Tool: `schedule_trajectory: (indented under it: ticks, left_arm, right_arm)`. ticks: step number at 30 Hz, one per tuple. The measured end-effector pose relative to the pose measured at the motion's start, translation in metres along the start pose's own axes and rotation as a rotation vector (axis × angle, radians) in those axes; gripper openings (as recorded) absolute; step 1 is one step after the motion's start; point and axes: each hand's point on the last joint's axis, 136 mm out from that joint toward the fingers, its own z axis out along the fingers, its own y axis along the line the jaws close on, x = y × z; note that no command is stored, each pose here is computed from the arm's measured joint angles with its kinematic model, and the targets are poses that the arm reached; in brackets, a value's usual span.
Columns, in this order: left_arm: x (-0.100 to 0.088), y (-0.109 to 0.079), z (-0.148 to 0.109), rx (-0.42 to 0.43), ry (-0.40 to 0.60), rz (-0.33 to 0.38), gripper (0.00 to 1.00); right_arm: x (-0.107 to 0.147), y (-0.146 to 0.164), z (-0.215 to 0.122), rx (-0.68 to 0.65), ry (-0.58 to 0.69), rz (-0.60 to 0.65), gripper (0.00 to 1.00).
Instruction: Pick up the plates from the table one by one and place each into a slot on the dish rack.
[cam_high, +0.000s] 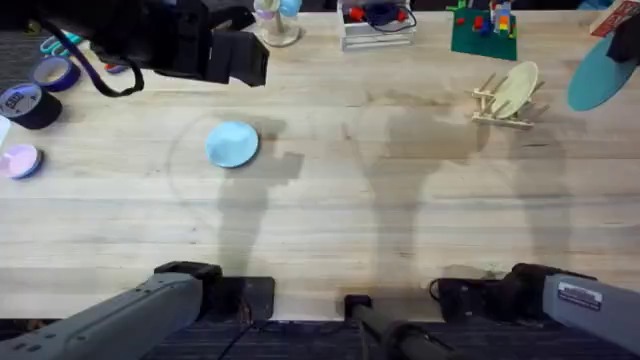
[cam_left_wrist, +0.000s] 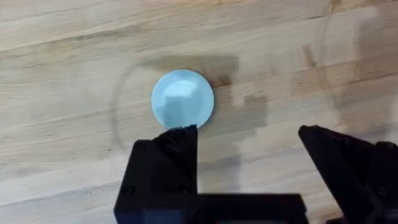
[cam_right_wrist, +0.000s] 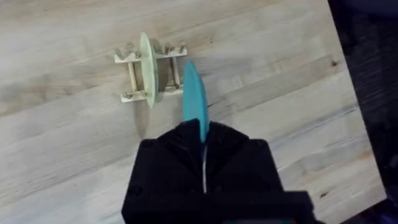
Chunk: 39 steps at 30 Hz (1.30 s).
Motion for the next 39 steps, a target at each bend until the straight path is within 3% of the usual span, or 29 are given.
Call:
schedule_trajectory:
  ticks: [10, 39]
  left_arm:
    - [0.000, 0.000, 0.000, 0.000, 0.000, 0.000, 0.993]
    - [0.000, 0.000, 0.000, 0.000, 0.000, 0.000, 0.993]
  right_arm:
    - [0.000, -0.008, 0.009, -0.049, 0.013, 0.043, 0.030]
    - [-0.016, 0.011, 0.058, -0.101, 0.045, 0.025, 0.029]
